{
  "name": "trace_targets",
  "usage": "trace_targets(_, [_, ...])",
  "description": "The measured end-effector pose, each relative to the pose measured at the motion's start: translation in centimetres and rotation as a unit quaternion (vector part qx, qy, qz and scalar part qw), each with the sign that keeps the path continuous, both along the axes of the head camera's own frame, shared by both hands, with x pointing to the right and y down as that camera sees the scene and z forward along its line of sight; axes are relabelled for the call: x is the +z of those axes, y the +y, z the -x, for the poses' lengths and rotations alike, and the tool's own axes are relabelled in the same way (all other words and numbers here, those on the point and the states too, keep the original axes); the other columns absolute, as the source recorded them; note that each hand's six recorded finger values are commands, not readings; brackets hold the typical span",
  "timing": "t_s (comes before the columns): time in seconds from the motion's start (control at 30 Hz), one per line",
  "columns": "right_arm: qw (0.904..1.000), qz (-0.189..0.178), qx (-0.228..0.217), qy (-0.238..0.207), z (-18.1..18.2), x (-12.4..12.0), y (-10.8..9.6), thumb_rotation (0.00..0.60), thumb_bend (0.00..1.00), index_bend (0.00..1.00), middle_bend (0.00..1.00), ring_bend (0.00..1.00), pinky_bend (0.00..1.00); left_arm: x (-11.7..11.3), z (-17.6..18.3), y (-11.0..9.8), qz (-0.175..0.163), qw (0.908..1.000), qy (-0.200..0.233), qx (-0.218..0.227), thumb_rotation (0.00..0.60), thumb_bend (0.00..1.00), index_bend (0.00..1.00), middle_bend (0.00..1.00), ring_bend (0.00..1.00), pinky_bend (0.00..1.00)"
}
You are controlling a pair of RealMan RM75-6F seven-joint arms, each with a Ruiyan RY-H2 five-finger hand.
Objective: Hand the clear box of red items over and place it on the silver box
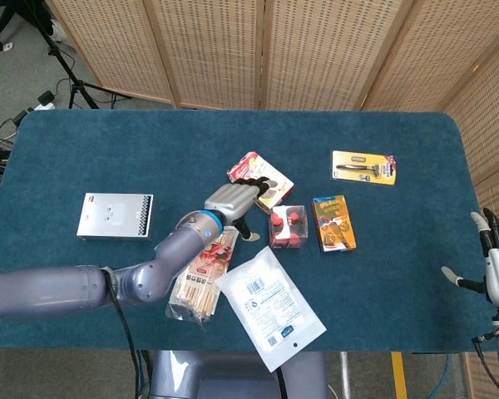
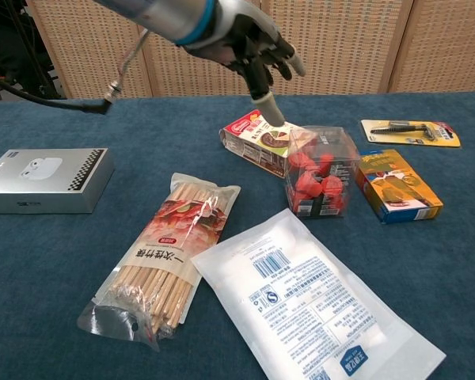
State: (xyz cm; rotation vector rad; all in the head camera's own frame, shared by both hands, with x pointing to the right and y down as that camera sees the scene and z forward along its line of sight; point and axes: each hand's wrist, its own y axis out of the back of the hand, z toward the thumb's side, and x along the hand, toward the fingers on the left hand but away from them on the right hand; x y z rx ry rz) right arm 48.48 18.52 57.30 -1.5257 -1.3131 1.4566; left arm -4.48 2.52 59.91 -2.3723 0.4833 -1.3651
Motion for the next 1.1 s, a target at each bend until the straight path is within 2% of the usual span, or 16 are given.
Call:
trace_targets(0.2, [1.0000,-0.002,0.009,-0.002,-0.7,-0.2,-0.1,0.600,0.16,0.00,0.00,0.00,0.00,1.3,-4.3,1.2,-0.013,0.9992,-0.030,0.021,0.600,0.21,0.00,0.00,0.00,0.00])
trace_targets(0.4, [0.9998,-0.004,0.015,-0.008,-1.2,-0.3,0.0,0.600,0.16,0.00,0.00,0.00,0.00,2.1,-6.3,1.4,-0.033,0.9979,-0.047,0.030,0.600,0.21,0.00,0.00,0.00,0.00])
trace_targets(0.57, [0.9997,-0.006,0.022,-0.013,-1.7,-0.7,0.0,0.600,0.16,0.00,0.00,0.00,0.00,2.9,-7.5,1.2,-0.043,0.9971,-0.058,0.024,0.600,0.21,0.00,0.00,0.00,0.00])
trace_targets(1.1, [0.9995,0.000,0.024,-0.020,-2.0,-0.7,0.1,0.600,0.16,0.00,0.00,0.00,0.00,4.8,-9.0,2.4,-0.050,0.9941,-0.089,0.038,0.600,0.21,0.00,0.00,0.00,0.00])
